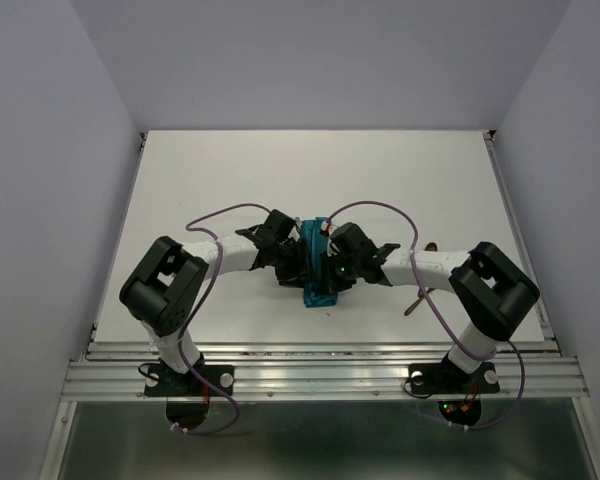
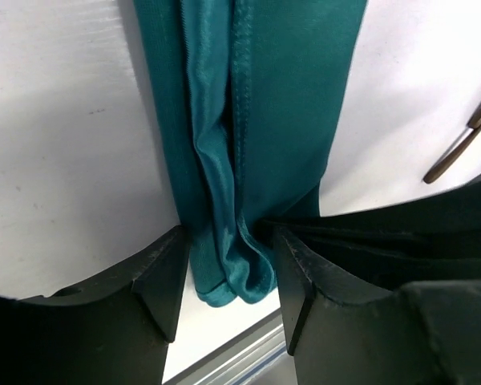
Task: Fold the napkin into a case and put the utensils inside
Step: Smooth out the smaller rectangle-folded napkin at the center of the board.
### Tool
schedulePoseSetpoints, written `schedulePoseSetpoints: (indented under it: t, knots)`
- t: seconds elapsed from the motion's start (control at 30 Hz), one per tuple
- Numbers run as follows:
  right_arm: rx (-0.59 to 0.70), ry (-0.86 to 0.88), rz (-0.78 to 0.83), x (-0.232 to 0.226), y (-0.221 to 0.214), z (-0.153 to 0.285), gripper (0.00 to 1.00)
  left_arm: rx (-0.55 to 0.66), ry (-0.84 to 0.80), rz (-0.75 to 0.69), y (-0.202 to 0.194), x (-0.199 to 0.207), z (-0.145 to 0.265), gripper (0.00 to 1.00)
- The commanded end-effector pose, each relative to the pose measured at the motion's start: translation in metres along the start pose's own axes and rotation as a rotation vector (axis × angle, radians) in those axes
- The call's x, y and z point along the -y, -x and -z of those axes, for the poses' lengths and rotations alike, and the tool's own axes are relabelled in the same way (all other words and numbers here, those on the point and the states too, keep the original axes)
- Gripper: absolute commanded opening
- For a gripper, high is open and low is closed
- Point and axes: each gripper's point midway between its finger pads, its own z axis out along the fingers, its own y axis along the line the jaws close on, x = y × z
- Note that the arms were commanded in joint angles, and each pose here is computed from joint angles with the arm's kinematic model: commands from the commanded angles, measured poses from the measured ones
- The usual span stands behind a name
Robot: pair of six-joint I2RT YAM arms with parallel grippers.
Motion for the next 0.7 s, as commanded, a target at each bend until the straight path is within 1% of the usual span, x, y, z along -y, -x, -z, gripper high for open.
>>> schedulePoseSetpoints:
  t: [0.0,0.03,0.07,0.1,0.13,0.17,0.2,0.23,0.27,0.3,0.37,0.4,0.5,0.67]
  knots:
    - [0.007,-0.016,0.039,0.002,-0.003,0.005,0.08,-0.006,-0.003,-0.002,0.000,0.005,-0.010,0.53]
    - [0.011,-0.018,0.038,0.002,-0.002,0.006,0.08,-0.012,0.011,0.001,0.000,0.004,-0.011,0.51]
    - [0.014,-0.018,0.039,0.001,-0.001,0.008,0.08,-0.024,0.028,0.003,-0.003,0.001,-0.015,0.45]
    - [0.020,-0.018,0.040,0.001,0.000,0.009,0.08,-0.028,0.036,0.005,-0.005,-0.001,-0.017,0.42]
    - [0.029,-0.020,0.038,0.000,0.003,0.012,0.08,-0.037,0.045,0.009,-0.008,-0.004,-0.019,0.35]
    - [0.036,-0.017,0.040,-0.002,0.004,0.015,0.08,-0.040,0.053,0.013,-0.009,-0.007,-0.021,0.35]
    - [0.043,-0.018,0.039,-0.002,0.006,0.016,0.08,-0.044,0.056,0.015,-0.010,-0.008,-0.021,0.27]
    - [0.046,-0.022,0.038,-0.002,0.007,0.019,0.08,-0.048,0.061,0.019,-0.012,-0.010,-0.022,0.24]
    - [0.065,-0.020,0.039,-0.005,0.012,0.024,0.08,-0.048,0.060,0.020,-0.012,-0.009,-0.022,0.17]
    - [0.076,-0.021,0.038,-0.006,0.015,0.027,0.10,-0.047,0.062,0.025,-0.012,-0.010,-0.022,0.14]
    - [0.089,-0.025,0.033,-0.008,0.017,0.034,0.11,-0.041,0.056,0.033,-0.011,-0.008,-0.021,0.09]
    - [0.111,-0.020,0.032,-0.011,0.022,0.040,0.11,-0.038,0.055,0.036,-0.011,-0.008,-0.020,0.08]
    - [0.116,-0.016,0.012,-0.013,0.020,0.050,0.11,-0.034,0.042,0.042,-0.011,-0.005,-0.019,0.08]
    - [0.078,0.015,-0.010,-0.018,-0.001,0.051,0.11,-0.031,0.030,0.047,-0.010,-0.002,-0.019,0.08]
